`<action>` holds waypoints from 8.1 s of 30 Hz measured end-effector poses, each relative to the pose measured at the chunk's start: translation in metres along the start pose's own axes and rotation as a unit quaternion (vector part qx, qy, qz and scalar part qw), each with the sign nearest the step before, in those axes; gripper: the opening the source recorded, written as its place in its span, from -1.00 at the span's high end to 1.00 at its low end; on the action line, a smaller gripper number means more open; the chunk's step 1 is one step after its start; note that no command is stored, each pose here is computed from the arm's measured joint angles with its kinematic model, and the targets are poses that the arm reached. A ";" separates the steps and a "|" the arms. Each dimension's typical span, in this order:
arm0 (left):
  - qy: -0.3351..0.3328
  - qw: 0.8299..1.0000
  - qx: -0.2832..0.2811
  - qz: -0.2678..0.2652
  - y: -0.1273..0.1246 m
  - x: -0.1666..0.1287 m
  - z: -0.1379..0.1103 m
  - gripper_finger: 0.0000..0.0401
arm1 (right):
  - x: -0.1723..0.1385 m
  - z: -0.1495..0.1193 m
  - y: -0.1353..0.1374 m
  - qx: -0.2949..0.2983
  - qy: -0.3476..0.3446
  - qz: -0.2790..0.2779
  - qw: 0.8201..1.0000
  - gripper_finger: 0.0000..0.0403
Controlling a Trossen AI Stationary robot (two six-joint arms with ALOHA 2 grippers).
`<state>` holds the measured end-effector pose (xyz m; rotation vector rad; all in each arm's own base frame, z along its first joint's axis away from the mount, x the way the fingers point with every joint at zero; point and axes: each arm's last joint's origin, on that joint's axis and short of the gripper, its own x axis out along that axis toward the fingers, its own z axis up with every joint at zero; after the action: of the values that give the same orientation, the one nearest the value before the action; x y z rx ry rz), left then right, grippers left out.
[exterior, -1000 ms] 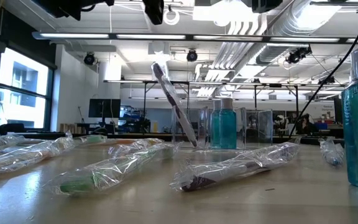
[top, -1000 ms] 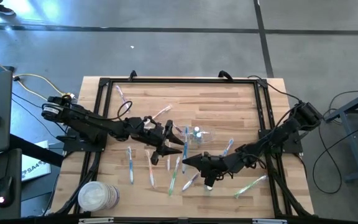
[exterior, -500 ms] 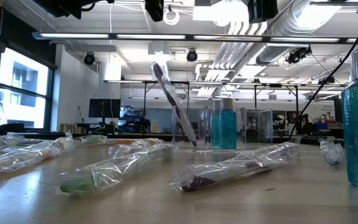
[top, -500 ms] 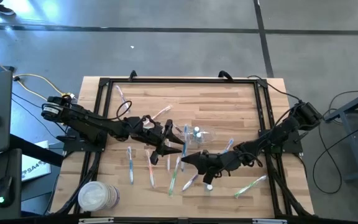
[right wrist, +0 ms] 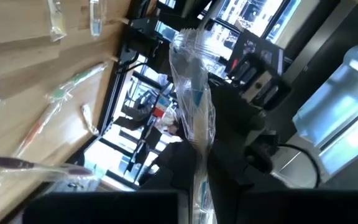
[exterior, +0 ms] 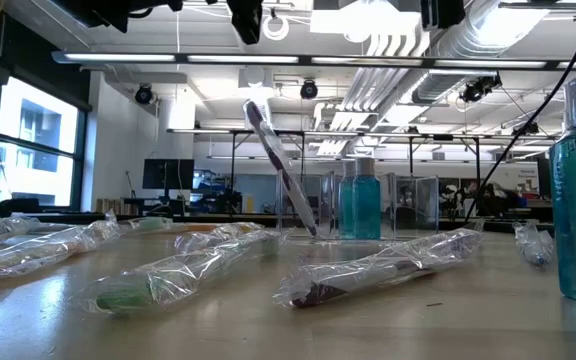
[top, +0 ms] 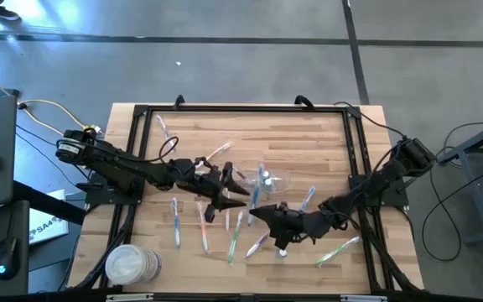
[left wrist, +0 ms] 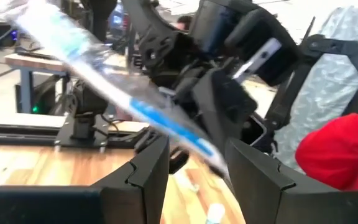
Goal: Pick & Place toothbrushing station
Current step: Put the right blue toothbrush into the wire organizer
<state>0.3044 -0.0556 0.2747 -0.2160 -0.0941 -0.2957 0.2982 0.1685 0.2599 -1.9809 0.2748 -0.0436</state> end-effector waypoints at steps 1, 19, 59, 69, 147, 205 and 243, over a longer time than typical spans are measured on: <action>-0.001 1.000 0.000 0.004 0.000 0.000 0.000 0.22 | -0.001 0.001 0.000 -0.003 -0.002 -0.001 1.000 0.90; -0.007 1.000 -0.013 0.025 0.003 0.000 0.001 0.22 | 0.006 -0.003 0.001 -0.015 -0.052 -0.018 0.998 0.90; 0.031 0.996 -0.080 0.004 0.022 0.017 0.008 0.22 | 0.011 -0.007 0.007 -0.025 -0.047 -0.001 0.999 0.90; 0.030 0.997 -0.065 0.002 0.022 0.017 0.008 0.22 | 0.018 -0.014 0.010 -0.021 -0.041 0.005 0.999 0.90; 0.068 0.992 0.099 0.044 0.021 0.006 0.015 0.97 | -0.025 -0.085 0.011 0.724 0.100 0.126 0.671 0.50; 0.084 0.985 0.119 0.098 0.025 0.005 0.011 0.95 | 0.004 -0.104 0.001 0.722 -0.024 0.089 0.686 0.90; 0.100 0.981 0.087 0.141 0.028 0.004 0.007 -0.15 | -0.100 -0.130 0.011 0.799 0.214 0.087 0.555 0.95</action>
<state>0.3162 -0.0291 0.2764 -0.0245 0.1087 -0.0247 0.1791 0.0689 0.3132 -0.0353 0.4835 -0.4767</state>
